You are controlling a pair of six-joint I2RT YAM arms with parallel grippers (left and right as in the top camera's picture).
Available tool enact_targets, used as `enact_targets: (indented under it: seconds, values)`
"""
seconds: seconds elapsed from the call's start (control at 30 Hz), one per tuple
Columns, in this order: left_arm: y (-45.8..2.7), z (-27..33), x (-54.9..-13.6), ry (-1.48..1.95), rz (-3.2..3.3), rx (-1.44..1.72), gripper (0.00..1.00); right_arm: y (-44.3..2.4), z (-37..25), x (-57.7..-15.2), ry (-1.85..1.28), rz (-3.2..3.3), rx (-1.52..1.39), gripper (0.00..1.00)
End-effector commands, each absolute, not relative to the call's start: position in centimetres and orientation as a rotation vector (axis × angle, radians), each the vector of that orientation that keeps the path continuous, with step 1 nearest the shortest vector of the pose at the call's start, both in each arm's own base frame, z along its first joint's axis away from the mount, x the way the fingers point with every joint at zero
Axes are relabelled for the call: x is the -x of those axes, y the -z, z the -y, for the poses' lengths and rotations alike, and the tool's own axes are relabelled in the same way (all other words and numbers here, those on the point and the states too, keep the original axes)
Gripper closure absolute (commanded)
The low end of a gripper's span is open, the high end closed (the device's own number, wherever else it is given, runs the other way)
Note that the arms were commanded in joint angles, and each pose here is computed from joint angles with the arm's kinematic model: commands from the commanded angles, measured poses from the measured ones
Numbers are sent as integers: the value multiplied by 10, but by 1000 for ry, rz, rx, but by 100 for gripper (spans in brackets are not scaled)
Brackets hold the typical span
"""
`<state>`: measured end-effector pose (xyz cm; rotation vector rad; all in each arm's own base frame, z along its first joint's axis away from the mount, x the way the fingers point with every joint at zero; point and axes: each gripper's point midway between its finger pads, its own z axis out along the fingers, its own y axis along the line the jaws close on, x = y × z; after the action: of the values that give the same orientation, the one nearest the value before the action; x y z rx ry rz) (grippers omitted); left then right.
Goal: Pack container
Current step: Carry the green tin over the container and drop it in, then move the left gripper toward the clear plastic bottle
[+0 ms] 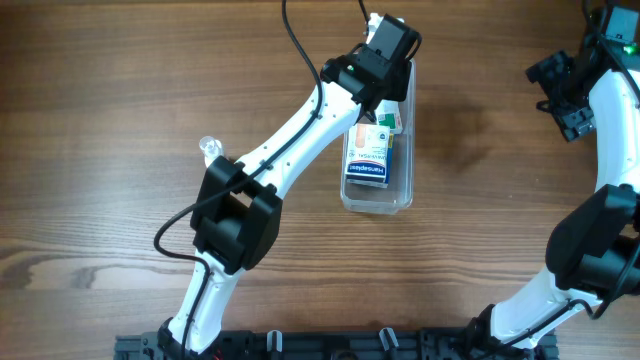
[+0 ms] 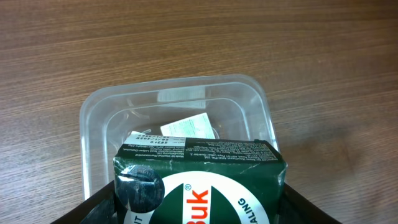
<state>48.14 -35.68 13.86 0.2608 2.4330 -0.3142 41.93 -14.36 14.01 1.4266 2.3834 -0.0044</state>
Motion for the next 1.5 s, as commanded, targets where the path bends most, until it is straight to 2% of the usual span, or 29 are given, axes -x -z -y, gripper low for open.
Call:
enact_targets:
  seconds: [0.0,0.23,0.3,0.37,0.4,0.67,0.73,0.83,0.97,1.1,1.23,1.33,1.47]
  values:
    - [-140,365,-483,347,-2424,-261,37,-134,142,-420,1,-2381,-1453,0]
    - [-134,372,-480,365,-2431,-248,35,-134,142,-420,1,-2381,-1453,0]
    - [-131,374,-479,364,-2435,-254,24,-134,142,-420,1,-2381,-1453,0]
    - [-128,375,-478,363,-2438,-258,23,-134,142,-420,1,-2381,-1453,0]
    - [-128,376,-478,364,-2437,-259,17,-134,142,-420,1,-2381,-1453,0]
    - [-130,378,-480,374,-2423,-258,13,-134,142,-420,1,-2381,-1453,0]
    - [-135,379,-481,378,-2410,-265,12,-134,142,-420,1,-2381,-1453,0]
    - [-148,378,-480,374,-2384,-300,4,-134,142,-420,1,-2381,-1453,0]
    - [-177,374,-477,373,-2340,-332,0,-134,142,-420,1,-2381,-1453,0]
    - [-227,351,-470,350,-2290,-293,0,-134,142,-420,1,-2381,-1453,0]
    - [-274,300,-453,248,-2289,-223,0,-134,142,-420,1,-2381,-1453,0]
    - [-285,246,-436,96,-2352,-165,0,-134,142,-420,1,-2381,-1453,0]
    - [-277,179,-413,-72,-2497,-99,0,-134,142,-420,1,-2381,-1453,0]
